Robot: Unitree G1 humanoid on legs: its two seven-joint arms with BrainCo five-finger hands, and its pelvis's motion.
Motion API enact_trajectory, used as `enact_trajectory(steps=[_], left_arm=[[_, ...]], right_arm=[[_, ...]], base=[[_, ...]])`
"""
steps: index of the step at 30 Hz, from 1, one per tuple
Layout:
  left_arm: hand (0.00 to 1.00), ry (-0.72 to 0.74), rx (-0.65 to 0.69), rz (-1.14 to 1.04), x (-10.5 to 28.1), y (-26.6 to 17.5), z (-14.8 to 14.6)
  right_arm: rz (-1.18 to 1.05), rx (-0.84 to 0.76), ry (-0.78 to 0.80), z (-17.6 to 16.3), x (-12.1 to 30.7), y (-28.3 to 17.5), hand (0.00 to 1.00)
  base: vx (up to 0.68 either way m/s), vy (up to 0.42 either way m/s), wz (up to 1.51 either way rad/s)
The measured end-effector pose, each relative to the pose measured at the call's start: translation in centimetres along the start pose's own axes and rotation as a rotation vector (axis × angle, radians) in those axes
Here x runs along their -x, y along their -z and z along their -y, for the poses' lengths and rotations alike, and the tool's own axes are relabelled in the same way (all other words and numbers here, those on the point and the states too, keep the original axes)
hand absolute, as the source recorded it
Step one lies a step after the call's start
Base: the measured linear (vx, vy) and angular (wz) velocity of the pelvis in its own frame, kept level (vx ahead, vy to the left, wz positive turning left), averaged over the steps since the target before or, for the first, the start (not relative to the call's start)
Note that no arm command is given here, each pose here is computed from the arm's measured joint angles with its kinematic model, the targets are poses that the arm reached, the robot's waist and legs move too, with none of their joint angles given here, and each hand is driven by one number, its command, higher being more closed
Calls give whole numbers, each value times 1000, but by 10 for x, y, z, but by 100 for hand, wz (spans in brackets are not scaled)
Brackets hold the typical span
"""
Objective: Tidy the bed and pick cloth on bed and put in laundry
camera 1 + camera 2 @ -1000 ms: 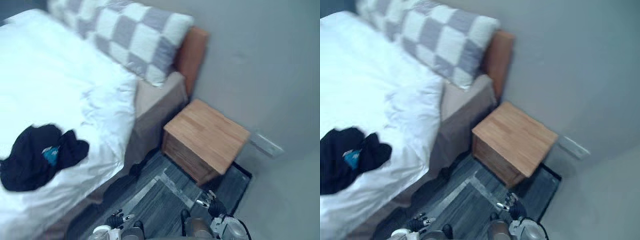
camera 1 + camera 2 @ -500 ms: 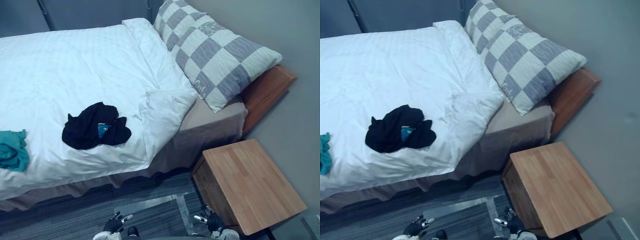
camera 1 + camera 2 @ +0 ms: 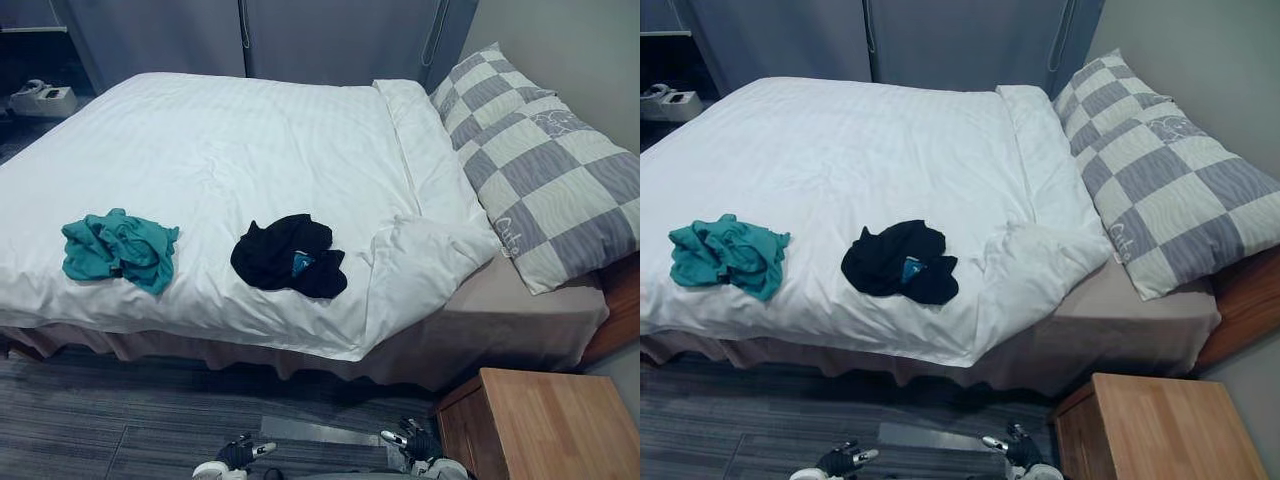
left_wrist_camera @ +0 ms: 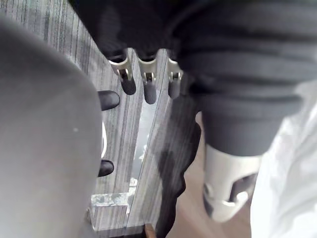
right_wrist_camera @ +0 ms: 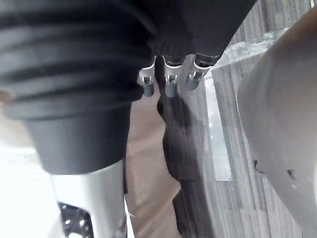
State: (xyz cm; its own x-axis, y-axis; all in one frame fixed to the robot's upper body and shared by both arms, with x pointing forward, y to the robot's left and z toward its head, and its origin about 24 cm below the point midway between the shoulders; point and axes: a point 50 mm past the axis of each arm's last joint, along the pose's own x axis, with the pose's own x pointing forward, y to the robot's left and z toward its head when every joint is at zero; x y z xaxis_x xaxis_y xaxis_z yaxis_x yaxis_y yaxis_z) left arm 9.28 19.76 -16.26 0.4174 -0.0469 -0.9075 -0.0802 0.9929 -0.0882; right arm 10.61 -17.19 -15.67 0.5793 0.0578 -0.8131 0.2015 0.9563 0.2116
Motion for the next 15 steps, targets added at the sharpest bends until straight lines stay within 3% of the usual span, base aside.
enact_trajectory(steps=[9, 15], left_arm=[[0, -43, 24, 9, 0, 0, -3], [0, -171, 182, 59, 4, 2, -18]], right_arm=[[3, -38, 20, 2, 1, 2, 0], [55, -219, 262, 32, 8, -2, 0]], base=[[89, 54, -6], [137, -15, 19]])
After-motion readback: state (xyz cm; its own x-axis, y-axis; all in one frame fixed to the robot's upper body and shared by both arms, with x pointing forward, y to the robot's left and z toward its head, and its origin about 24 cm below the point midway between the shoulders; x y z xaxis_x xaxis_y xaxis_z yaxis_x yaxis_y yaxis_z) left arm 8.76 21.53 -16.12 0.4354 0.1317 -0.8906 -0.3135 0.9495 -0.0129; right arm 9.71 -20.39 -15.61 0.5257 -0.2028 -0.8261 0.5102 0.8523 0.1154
